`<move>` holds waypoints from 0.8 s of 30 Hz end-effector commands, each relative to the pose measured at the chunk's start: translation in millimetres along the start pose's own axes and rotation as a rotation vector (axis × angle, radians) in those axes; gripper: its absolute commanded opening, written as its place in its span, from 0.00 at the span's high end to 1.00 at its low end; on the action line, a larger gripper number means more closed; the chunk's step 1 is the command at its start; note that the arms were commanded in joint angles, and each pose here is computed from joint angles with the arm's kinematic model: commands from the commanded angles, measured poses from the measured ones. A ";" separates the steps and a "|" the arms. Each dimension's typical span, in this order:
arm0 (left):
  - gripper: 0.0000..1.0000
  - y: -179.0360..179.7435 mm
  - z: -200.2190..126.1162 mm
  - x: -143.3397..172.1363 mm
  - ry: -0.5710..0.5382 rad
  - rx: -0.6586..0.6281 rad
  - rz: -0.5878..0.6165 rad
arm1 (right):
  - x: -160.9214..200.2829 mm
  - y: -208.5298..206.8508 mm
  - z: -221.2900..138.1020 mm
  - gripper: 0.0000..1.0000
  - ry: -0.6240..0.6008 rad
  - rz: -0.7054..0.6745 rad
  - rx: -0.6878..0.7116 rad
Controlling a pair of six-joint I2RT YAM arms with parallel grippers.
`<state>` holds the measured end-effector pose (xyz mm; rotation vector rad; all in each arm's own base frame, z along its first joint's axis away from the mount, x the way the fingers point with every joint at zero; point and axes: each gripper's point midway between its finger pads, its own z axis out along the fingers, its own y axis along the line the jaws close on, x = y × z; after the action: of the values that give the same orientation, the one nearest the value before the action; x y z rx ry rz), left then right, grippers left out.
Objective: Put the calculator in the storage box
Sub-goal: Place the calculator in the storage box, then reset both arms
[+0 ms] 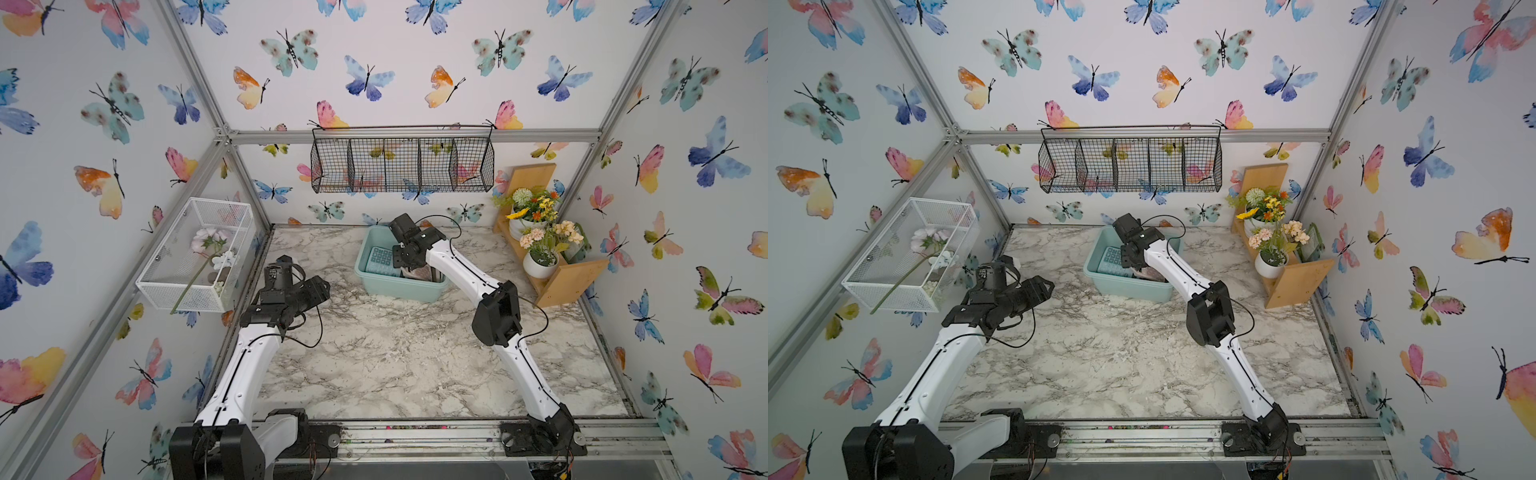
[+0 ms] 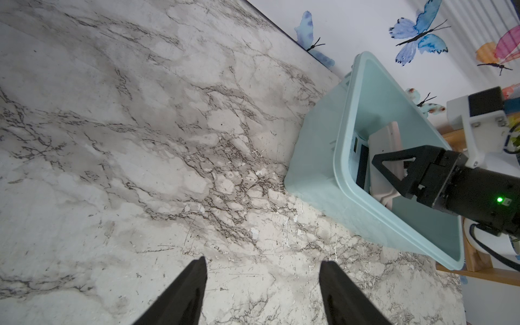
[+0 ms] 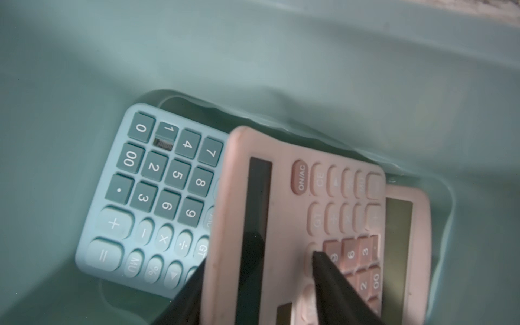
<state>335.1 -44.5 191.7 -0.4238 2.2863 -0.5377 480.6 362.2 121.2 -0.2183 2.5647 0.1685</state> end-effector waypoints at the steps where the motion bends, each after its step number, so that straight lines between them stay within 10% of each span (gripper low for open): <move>1: 0.31 -1.3 -3.4 -4.6 -0.013 0.000 0.011 | -31.7 -0.1 -55.5 0.36 -0.109 0.009 -0.040; 15: 0.28 -0.4 -1.5 -13.6 -0.033 -0.020 0.016 | -41.3 -45.6 -186.6 0.21 -0.374 -0.041 -0.014; 24: 0.24 9.0 -7.3 -27.9 -0.121 -0.077 0.019 | 5.7 -119.1 -235.9 0.01 -0.792 -0.277 0.181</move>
<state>342.3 -36.7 194.8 -0.4391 2.2673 -0.4831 373.8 229.9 270.0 -0.3811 1.9862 0.0594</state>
